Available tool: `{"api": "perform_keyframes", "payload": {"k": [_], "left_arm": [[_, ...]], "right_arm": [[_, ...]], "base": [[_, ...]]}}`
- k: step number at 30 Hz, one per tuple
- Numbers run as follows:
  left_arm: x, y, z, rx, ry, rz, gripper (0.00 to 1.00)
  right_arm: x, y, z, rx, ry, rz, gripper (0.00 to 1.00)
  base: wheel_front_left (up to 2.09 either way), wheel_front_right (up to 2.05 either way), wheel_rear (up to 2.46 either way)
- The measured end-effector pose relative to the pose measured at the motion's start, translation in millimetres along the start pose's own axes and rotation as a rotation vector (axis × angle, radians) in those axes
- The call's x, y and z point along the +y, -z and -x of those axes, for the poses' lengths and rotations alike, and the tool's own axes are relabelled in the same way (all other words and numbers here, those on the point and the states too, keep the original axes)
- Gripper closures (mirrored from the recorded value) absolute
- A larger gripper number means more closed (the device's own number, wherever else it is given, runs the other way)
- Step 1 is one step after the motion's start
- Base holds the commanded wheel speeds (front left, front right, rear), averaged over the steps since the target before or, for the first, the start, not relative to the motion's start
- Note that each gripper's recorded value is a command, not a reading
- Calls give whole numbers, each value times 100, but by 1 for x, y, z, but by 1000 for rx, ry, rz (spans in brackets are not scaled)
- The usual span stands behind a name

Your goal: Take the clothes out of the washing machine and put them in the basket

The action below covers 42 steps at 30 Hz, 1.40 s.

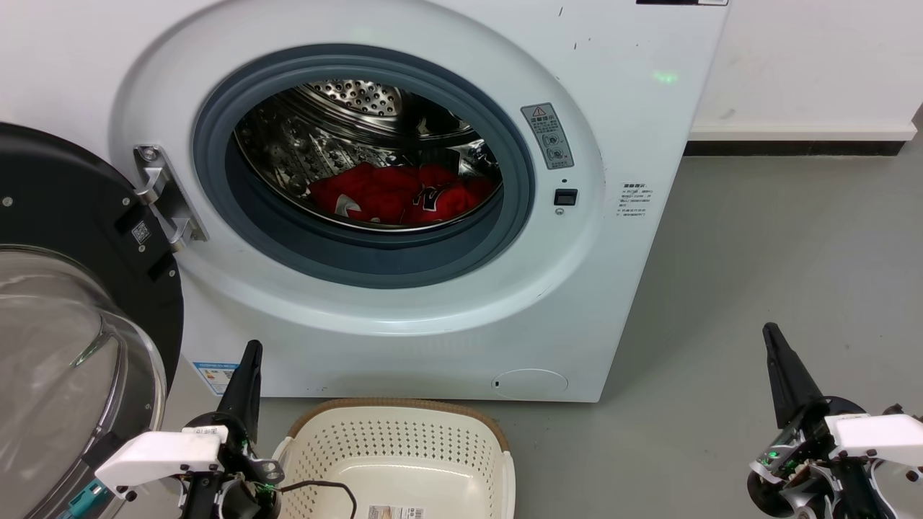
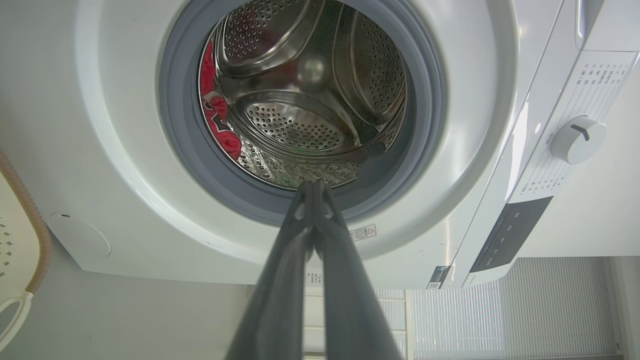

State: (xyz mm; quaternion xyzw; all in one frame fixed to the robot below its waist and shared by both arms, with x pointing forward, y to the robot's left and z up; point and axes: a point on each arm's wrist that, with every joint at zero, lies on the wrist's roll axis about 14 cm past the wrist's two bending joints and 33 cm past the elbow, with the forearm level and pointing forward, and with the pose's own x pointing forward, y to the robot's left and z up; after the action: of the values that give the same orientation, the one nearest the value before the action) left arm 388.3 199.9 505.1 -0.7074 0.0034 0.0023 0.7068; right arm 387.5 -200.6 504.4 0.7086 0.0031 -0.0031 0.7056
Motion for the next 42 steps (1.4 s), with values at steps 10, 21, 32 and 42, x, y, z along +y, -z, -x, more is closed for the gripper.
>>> {"api": "perform_keyframes", "payload": {"k": [10, 21, 32, 42], "left_arm": [[0, 0, 0, 0, 0, 0, 100], [0, 0, 0, 0, 0, 0, 100], [15, 1, 6, 1, -44, 4, 100], [24, -5, 13, -39, -73, -24, 0]], "right_arm": [[0, 0, 0, 0, 0, 0, 100], [0, 0, 0, 0, 0, 0, 100], [-14, 0, 6, -2, 42, -3, 100], [-25, -6, 13, -45, 74, 19, 0]], "base": [[0, 0, 0], [0, 0, 0], [0, 0, 0], [0, 0, 0]]}}
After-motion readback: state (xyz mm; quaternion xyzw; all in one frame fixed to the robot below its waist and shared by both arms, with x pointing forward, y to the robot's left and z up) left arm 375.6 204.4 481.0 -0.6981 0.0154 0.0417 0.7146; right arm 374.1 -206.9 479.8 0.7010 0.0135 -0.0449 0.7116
